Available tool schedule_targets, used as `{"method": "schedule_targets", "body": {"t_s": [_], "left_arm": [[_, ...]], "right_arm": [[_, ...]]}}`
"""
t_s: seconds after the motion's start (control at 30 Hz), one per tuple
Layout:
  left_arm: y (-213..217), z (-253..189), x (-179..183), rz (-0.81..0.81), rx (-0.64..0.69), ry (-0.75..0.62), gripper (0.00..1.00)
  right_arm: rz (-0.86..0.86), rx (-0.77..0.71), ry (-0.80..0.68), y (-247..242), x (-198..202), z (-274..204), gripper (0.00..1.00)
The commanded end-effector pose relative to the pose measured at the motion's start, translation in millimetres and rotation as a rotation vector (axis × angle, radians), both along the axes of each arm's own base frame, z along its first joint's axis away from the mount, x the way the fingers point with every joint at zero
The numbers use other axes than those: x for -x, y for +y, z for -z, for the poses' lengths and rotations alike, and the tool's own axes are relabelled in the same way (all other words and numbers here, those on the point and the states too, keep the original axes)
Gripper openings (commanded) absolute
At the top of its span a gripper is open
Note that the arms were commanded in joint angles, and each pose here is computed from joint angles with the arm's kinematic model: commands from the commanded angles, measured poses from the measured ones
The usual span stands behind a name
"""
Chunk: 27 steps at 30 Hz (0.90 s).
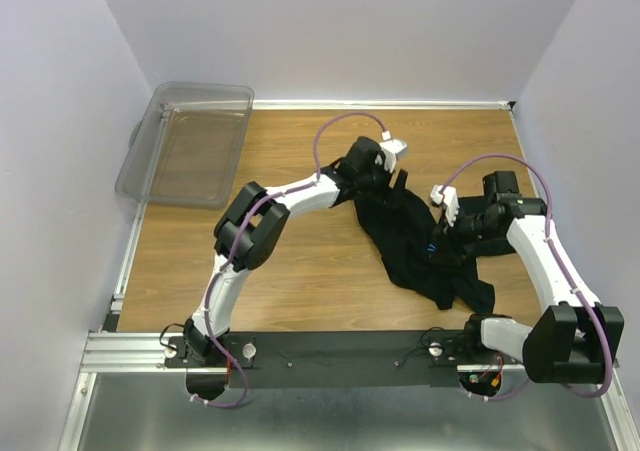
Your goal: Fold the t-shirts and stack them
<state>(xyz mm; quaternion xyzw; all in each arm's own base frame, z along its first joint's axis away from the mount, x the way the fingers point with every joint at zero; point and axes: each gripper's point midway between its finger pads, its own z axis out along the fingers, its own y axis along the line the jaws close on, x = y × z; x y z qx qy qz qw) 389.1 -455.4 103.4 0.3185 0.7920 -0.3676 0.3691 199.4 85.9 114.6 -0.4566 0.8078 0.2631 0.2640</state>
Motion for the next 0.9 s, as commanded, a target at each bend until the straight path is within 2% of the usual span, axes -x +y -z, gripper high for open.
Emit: {"method": "schedule_targets", "body": {"t_s": [0.0,0.03,0.07,0.1,0.13,0.17,0.23,0.27,0.3,0.33,0.4,0.57,0.63,0.7,0.77,0.8,0.87], "left_arm": [[16,54,17,-0.016,-0.142,0.111,0.79],[27,68,21,-0.053,-0.177,0.137,0.77],[32,63,22,-0.078,-0.18,0.135,0.74],[39,66,26,-0.095,-0.194,0.147,0.7],[52,79,36,-0.122,-0.224,0.18,0.67],[55,70,39,-0.133,-0.213,0.172,0.61],[72,84,60,-0.142,-0.239,0.218,0.54],[75,84,68,-0.152,-0.23,0.235,0.54],[71,67,73,-0.147,-0.188,0.209,0.53],[82,80,90,-0.143,-0.213,0.246,0.53],[80,72,106,-0.134,-0.17,0.242,0.53],[80,66,129,-0.134,-0.121,0.257,0.54],[82,63,136,-0.136,-0.098,0.269,0.55],[80,53,140,-0.136,-0.064,0.258,0.55],[87,54,146,-0.155,-0.057,0.272,0.55],[92,49,149,-0.171,-0.038,0.264,0.56],[97,37,150,-0.19,-0.009,0.244,0.56]], "right_arm": [[0.341,0.014,-0.078,-26,-59,-35,0.73],[0.447,0.046,-0.12,-40,-74,-43,0.79],[0.537,0.04,-0.209,-52,-99,-57,0.83],[0.697,0.053,-0.196,-68,-109,-57,0.88],[0.757,0.063,-0.186,-75,-119,-51,0.88],[0.852,0.059,-0.189,-84,-132,-50,0.88],[0.877,0.069,-0.117,-85,-142,-30,0.87],[0.883,0.095,-0.018,-86,-147,0,0.87],[0.88,0.086,0.019,-83,-152,7,0.86],[0.87,0.087,0.053,-81,-154,17,0.86],[0.86,0.104,0.138,-79,-160,44,0.86],[0.827,0.153,0.228,-69,-158,79,0.81],[0.796,0.178,0.244,-60,-152,88,0.73],[0.763,0.2,0.26,-51,-145,96,0.58],[0.749,0.205,0.272,-47,-141,100,0.37],[0.738,0.186,0.258,-45,-144,94,0.15],[0.728,0.152,0.198,-42,-159,73,0.0]]}}
